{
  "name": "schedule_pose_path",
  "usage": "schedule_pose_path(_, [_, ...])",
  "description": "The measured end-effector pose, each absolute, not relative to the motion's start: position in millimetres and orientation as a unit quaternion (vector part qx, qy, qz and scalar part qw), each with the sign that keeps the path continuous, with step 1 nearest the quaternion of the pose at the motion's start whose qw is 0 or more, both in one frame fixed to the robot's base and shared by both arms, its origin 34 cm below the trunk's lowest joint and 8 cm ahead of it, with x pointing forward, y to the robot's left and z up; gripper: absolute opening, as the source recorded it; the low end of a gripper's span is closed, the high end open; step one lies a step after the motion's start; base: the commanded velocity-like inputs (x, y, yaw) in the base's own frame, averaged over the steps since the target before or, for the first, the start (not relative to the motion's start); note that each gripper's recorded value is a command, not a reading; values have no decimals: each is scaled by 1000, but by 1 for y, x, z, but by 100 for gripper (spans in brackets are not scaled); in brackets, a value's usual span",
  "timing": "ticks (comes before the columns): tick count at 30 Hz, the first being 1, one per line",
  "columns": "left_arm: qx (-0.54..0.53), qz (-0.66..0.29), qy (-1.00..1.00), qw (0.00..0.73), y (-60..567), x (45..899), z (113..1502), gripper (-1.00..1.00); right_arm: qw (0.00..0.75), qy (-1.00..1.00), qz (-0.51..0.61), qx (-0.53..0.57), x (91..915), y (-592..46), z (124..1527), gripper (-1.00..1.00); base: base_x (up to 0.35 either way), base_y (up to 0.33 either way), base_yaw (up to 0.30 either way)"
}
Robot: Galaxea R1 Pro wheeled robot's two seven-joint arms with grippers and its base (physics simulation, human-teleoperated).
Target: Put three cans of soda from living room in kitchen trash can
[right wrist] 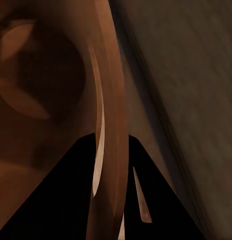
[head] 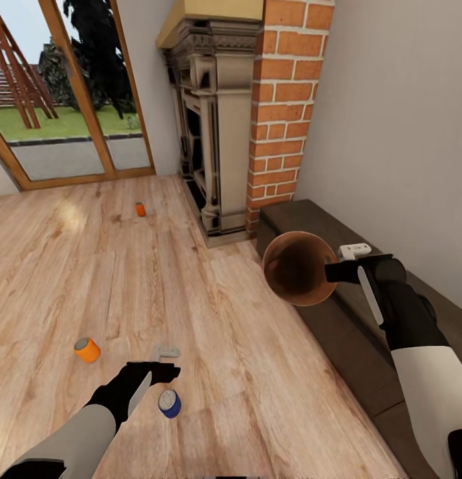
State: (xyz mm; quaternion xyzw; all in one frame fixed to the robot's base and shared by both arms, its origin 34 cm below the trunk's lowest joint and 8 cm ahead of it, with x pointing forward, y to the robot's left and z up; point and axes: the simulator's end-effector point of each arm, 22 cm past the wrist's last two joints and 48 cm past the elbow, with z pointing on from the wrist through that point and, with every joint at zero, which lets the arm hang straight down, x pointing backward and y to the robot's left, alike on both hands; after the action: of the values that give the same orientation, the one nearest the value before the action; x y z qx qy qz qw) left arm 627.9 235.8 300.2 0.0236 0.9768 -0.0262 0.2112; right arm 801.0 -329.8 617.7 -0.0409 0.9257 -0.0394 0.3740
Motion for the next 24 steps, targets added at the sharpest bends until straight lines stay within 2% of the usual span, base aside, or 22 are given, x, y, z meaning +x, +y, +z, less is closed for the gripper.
schedule_pose_path(24, [22,-25,981,191,237,612,263,100,357,932,-40,-43,798,-329,574,-100,0,0,0])
